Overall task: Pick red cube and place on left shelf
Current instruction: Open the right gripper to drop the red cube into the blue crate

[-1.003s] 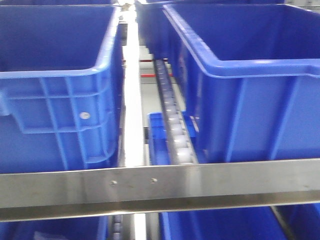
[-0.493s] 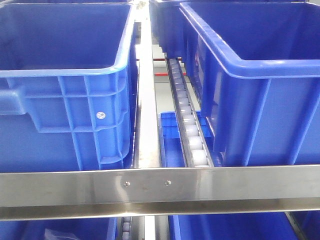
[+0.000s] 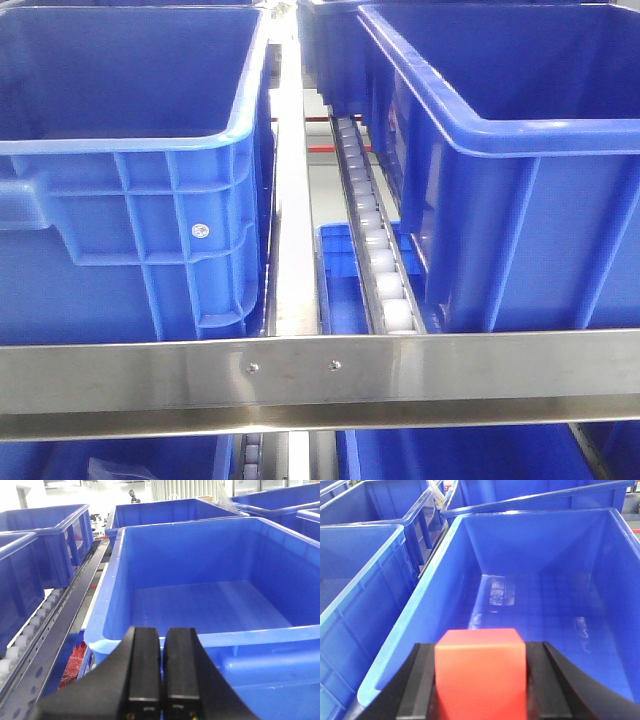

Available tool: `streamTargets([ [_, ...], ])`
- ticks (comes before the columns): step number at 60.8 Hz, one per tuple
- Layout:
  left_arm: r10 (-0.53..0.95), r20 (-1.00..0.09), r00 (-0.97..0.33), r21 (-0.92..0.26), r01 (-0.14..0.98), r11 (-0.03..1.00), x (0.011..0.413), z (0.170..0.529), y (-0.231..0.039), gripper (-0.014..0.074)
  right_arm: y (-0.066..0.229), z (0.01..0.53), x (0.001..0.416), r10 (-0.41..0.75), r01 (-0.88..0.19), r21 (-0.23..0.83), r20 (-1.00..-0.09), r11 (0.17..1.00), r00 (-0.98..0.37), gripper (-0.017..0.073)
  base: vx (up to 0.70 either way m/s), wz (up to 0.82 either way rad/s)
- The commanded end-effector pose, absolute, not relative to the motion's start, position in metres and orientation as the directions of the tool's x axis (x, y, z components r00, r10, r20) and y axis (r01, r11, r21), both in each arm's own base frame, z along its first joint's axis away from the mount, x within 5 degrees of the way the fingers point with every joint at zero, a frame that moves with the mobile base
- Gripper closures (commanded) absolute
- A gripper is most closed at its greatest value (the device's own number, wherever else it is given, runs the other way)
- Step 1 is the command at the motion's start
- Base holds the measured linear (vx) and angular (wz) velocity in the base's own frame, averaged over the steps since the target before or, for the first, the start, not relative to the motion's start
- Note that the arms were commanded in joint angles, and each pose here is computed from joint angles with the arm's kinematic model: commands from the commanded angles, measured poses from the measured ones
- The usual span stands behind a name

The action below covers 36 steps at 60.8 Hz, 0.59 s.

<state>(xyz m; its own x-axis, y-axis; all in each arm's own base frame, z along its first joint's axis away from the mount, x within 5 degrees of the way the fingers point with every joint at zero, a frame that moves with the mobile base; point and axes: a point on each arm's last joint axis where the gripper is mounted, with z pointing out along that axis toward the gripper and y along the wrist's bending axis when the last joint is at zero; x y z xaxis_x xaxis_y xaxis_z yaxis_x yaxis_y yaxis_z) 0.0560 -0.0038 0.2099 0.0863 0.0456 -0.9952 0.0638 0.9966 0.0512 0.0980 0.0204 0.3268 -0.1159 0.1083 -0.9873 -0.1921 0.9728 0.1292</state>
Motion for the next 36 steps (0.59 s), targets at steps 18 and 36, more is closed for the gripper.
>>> streamTargets([
  [18, 0.037, -0.990, 0.139, 0.046, 0.058, 0.997, 0.057, 0.210, -0.003, 0.0488, 0.020, 0.348, 0.099, 0.132, -0.200, 0.122, -0.991, 0.972, 0.037, 0.0510, 0.00, 0.00],
  [36, 0.037, -0.990, 0.139, 0.046, 0.058, 0.997, 0.057, 0.210, -0.003, 0.0488, 0.034, 0.359, 0.181, 0.117, -0.180, 0.115, -0.993, 0.977, -0.001, 0.0453, -0.01, 0.05],
])
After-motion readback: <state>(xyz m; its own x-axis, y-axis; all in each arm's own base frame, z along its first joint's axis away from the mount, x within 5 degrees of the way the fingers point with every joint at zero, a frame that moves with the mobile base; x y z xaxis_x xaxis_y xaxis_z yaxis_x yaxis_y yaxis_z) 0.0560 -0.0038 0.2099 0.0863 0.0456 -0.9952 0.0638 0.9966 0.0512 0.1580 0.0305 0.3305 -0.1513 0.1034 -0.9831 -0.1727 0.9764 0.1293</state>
